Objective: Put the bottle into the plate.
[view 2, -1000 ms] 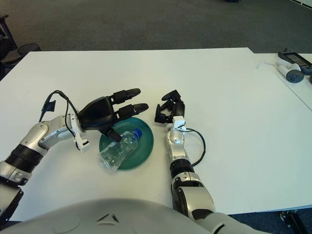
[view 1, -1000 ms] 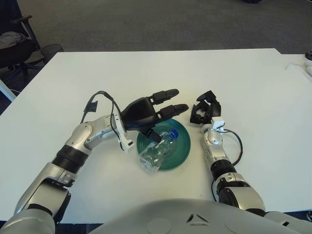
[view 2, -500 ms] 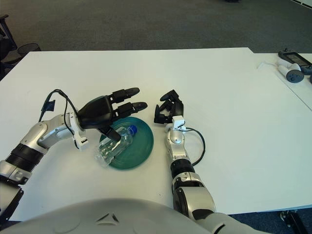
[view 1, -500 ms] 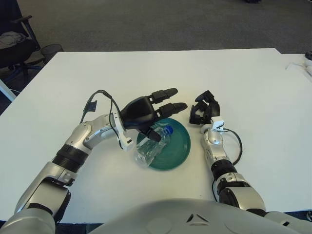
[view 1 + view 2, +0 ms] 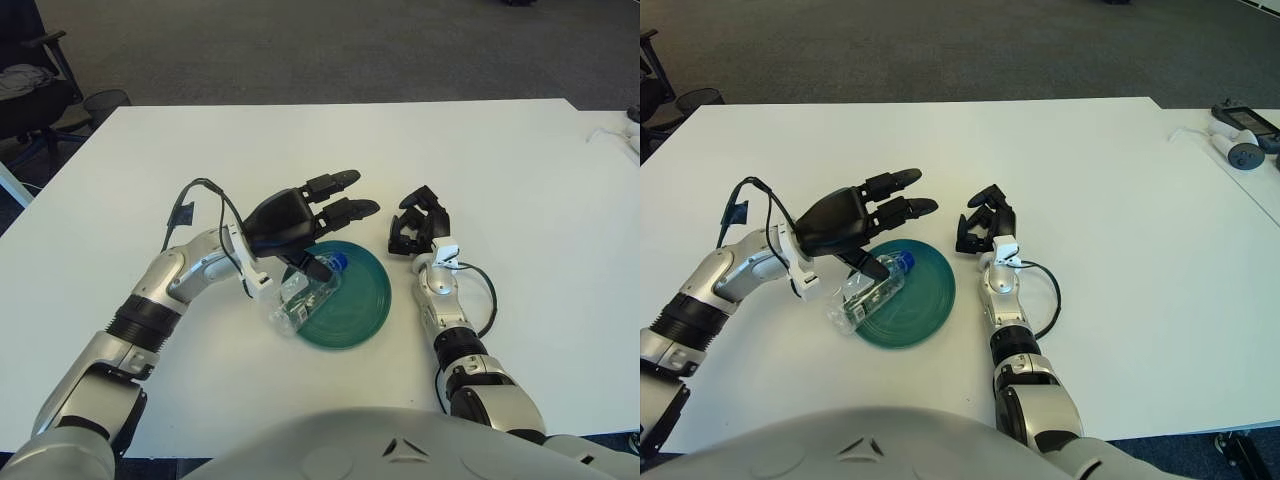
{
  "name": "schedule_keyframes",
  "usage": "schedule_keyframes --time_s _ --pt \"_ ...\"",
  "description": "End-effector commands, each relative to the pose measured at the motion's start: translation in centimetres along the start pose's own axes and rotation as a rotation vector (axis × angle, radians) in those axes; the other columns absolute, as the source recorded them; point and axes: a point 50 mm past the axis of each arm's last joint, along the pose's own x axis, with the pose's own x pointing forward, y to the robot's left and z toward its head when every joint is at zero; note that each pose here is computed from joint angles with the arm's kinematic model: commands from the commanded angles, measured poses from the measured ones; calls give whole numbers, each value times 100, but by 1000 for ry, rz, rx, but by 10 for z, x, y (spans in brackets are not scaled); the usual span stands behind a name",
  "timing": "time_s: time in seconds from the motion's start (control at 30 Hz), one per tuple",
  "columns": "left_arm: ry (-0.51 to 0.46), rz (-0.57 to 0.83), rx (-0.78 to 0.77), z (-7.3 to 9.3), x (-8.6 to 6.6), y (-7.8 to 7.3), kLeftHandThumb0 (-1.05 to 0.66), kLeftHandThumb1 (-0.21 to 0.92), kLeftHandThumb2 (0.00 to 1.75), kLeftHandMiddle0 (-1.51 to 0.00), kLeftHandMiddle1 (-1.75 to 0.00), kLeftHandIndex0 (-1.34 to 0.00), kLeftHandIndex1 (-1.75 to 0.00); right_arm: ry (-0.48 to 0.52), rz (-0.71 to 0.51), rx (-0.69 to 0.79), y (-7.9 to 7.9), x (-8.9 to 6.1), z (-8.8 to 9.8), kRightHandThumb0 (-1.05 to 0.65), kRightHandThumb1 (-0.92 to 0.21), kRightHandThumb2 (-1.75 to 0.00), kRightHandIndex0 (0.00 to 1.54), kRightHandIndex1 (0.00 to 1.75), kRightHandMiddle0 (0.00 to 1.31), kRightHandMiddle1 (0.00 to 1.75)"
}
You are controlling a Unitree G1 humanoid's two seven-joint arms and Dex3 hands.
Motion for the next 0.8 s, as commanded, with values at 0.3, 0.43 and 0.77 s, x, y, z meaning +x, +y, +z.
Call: schedule_keyframes --time_s 0.3,0.43,0.77 --pt "95 401 -114 -9 1 21 -74 92 22 -37 -8 0 -101 347 -53 -44 -18 -51 -63 0 -16 -150 75 171 49 175" --pt "101 674 -327 -18 -8 23 -60 92 25 -42 -9 0 -97 355 -57 -32 -17 -51 -64 0 -16 -150 74 172 49 175" --pt "258 1134 -608 -33 -10 43 -70 92 65 -47 -11 -7 -98 356 -54 -29 -19 -53 -65 0 -17 -149 73 173 48 175"
